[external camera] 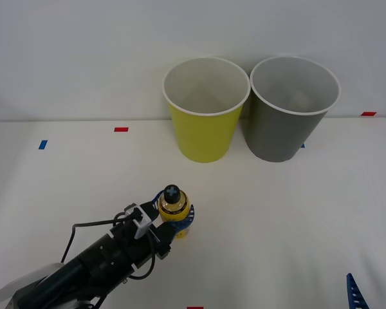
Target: Put cans in the gray bin and PET bottles in the light green bin.
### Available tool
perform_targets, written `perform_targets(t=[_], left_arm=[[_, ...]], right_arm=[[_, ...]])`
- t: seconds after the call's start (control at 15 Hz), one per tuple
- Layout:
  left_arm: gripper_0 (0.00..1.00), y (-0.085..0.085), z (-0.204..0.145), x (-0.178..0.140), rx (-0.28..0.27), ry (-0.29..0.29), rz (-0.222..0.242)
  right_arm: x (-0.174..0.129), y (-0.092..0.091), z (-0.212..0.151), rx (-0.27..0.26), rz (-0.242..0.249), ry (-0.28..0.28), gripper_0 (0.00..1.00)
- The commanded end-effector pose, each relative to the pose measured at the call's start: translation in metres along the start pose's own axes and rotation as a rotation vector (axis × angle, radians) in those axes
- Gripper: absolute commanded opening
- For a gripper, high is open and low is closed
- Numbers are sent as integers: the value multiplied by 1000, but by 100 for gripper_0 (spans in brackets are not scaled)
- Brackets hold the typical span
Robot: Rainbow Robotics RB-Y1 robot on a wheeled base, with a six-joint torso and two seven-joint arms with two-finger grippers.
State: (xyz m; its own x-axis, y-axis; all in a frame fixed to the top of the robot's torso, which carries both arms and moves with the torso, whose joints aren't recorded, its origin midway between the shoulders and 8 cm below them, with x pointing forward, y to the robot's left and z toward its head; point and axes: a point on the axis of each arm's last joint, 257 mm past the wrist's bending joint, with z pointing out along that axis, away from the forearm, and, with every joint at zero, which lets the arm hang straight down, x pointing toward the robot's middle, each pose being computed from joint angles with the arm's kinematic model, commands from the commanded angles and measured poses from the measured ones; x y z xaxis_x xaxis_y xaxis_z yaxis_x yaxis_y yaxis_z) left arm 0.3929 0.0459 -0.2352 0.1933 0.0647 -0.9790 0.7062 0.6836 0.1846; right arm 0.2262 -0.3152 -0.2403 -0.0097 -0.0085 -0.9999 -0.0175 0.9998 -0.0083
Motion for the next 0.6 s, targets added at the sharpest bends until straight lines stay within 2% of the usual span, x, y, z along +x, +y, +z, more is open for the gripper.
perform_targets(t=[0.07, 0.4, 0.6], left_arm=[[0, 1, -1, 1, 1, 3, 5], [0, 4, -1, 0, 3, 6, 8], [0, 9, 7, -8, 11, 49, 1]], right_arm=[[0, 0, 0, 0, 0, 0, 100], [0, 0, 0, 0, 0, 0, 100], [0, 0, 0, 0, 0, 0, 100]])
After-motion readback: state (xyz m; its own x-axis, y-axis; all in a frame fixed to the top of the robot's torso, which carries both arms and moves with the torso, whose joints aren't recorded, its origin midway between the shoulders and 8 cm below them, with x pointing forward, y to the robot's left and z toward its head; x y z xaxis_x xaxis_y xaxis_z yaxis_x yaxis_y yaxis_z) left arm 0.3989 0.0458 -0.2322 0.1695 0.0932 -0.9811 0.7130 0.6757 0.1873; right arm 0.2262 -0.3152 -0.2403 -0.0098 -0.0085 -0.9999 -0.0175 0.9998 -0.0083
